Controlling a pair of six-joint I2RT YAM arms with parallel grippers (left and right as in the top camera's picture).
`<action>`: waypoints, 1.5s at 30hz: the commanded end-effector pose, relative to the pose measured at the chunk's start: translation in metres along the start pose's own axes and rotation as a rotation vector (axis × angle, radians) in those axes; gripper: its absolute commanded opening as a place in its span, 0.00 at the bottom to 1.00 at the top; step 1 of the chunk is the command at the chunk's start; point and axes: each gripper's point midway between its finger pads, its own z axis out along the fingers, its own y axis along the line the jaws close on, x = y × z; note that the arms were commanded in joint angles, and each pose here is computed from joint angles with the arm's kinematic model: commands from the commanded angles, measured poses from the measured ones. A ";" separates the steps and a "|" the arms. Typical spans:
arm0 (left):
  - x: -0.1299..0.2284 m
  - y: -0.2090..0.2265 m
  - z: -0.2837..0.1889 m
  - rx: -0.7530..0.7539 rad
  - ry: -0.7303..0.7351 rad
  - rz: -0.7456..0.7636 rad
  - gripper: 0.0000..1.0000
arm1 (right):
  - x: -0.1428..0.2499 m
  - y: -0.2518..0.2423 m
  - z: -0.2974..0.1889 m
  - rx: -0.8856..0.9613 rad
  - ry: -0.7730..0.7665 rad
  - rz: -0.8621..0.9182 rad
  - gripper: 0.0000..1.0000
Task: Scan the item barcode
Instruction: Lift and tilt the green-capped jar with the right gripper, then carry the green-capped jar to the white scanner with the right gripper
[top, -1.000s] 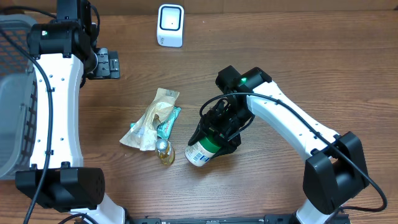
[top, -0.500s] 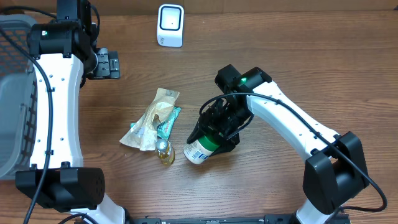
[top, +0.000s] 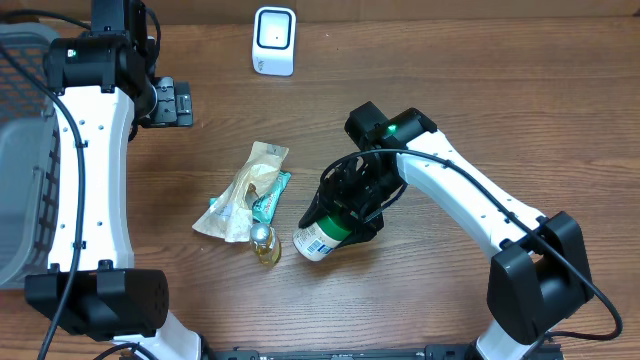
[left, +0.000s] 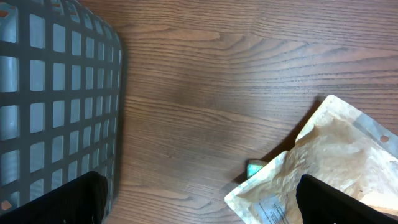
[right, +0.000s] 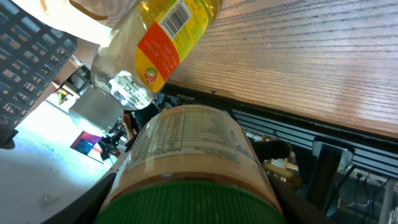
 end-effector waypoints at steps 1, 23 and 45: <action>-0.003 0.001 -0.003 -0.008 -0.012 0.007 1.00 | 0.011 0.018 -0.012 -0.060 -0.007 -0.053 0.26; -0.003 0.001 -0.003 -0.008 -0.013 0.007 0.99 | 0.012 0.019 -0.013 -0.062 -0.004 -0.052 0.29; -0.003 0.001 -0.003 -0.008 -0.012 0.007 1.00 | -0.112 -0.024 -0.087 0.447 -0.674 -0.375 0.04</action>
